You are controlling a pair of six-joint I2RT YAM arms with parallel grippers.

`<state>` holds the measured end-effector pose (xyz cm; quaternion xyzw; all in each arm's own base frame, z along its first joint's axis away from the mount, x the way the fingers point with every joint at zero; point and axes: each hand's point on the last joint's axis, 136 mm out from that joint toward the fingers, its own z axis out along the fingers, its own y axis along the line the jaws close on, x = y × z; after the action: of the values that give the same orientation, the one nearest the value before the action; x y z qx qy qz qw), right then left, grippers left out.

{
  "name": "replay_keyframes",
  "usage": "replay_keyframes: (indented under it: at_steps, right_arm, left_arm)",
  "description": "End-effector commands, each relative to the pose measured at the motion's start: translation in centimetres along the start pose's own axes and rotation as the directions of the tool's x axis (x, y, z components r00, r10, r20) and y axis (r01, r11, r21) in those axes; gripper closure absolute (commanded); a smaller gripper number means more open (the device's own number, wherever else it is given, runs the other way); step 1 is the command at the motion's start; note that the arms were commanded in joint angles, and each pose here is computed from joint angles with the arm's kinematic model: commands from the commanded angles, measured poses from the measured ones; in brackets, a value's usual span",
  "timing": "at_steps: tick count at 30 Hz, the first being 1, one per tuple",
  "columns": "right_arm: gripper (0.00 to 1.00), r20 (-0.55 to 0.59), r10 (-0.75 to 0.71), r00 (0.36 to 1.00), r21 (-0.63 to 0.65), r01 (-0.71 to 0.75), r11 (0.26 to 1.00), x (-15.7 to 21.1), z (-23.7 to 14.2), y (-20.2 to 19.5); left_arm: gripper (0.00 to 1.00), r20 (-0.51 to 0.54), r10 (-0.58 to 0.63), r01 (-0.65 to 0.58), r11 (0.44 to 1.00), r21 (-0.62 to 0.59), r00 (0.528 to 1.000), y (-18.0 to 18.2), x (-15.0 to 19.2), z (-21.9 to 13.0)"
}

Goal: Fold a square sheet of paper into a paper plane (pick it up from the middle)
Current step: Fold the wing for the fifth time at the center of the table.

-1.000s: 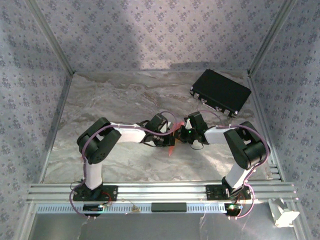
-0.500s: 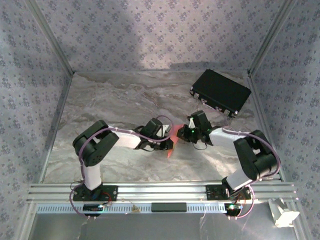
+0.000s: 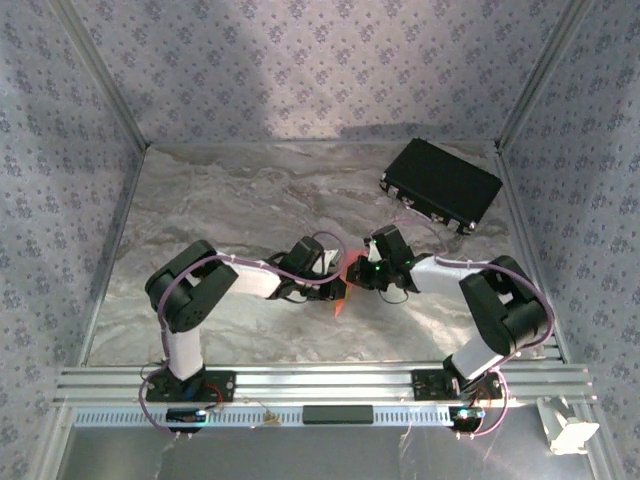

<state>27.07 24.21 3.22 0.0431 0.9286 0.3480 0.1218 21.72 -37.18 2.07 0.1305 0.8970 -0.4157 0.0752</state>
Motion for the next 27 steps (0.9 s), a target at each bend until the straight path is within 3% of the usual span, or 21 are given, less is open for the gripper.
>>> replay_keyframes:
  at_steps: [1,7,16,27]
  right_arm:
    - [0.90,0.008,-0.017,1.000,0.028,0.017,0.999,-0.8,0.8,-0.5]
    - [0.90,0.046,0.041,0.998,0.092,-0.045,0.995,-2.0,0.8,-3.5]
    - [0.90,0.086,0.063,0.994,0.105,-0.072,0.992,-4.6,-0.2,-4.6]
    - [0.88,0.111,-0.031,0.993,-0.019,0.034,0.999,-4.3,-2.4,-0.2]
  left_arm:
    - [1.00,-0.170,-0.133,0.104,0.980,-0.167,0.976,5.3,6.1,0.2]
    - [1.00,-0.179,-0.140,0.106,0.977,-0.184,0.974,5.8,6.5,0.2]
    - [1.00,-0.193,-0.146,0.106,0.974,-0.200,0.970,6.5,7.2,0.2]
    - [1.00,-0.187,-0.145,0.106,0.973,-0.203,0.972,6.6,7.1,0.1]
